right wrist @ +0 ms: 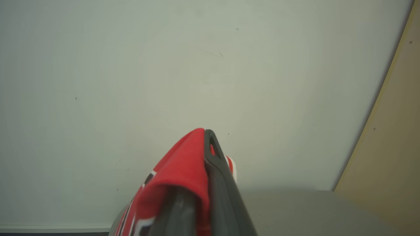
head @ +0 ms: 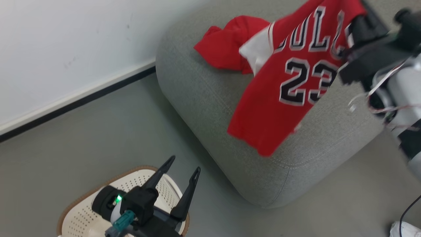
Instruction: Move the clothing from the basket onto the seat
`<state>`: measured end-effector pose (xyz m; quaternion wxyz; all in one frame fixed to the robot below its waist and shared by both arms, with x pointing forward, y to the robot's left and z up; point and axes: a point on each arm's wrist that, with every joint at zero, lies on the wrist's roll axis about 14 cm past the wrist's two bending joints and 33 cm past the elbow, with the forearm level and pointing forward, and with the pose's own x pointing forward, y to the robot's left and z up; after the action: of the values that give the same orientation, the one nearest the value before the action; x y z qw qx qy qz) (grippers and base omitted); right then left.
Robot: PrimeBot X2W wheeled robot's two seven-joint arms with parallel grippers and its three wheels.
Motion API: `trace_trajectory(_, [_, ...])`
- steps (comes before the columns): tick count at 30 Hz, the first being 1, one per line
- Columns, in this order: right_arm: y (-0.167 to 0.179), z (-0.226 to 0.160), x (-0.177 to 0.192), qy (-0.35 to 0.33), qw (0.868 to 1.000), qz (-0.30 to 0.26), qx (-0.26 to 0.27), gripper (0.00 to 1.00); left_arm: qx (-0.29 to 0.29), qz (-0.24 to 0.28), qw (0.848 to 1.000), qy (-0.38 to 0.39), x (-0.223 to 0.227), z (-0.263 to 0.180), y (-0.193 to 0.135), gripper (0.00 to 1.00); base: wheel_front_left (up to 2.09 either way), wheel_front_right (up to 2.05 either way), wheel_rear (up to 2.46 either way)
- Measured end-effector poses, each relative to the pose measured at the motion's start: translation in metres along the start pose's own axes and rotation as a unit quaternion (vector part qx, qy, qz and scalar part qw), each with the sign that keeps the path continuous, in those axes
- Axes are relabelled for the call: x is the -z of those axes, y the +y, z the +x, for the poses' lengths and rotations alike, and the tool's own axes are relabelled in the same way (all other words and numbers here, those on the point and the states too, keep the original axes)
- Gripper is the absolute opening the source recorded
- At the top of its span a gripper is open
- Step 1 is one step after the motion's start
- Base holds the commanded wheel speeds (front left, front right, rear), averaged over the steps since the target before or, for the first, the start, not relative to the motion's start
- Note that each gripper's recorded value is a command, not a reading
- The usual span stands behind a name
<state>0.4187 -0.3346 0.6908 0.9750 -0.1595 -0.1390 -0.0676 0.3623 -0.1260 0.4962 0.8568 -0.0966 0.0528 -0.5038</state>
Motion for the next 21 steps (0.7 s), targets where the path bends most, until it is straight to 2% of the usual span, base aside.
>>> trace_trajectory(7, [-0.033,0.042,-0.018,-0.013,0.999,-0.024,0.029,0.00,-0.013,0.000,1.000,-0.017,-0.008,0.007,0.021,1.00,0.00,0.00,0.00])
trace_trajectory(13, [-0.041,0.085,-0.032,-0.030,0.998,-0.039,0.032,0.00,-0.044,0.005,0.999,-0.018,-0.006,-0.001,0.055,1.00,0.00,0.00,0.00])
trace_trajectory(21, [-0.069,0.133,-0.040,-0.044,0.994,-0.059,0.076,0.00,-0.079,0.003,0.996,-0.028,-0.006,-0.007,0.092,1.00,0.00,0.00,0.00])
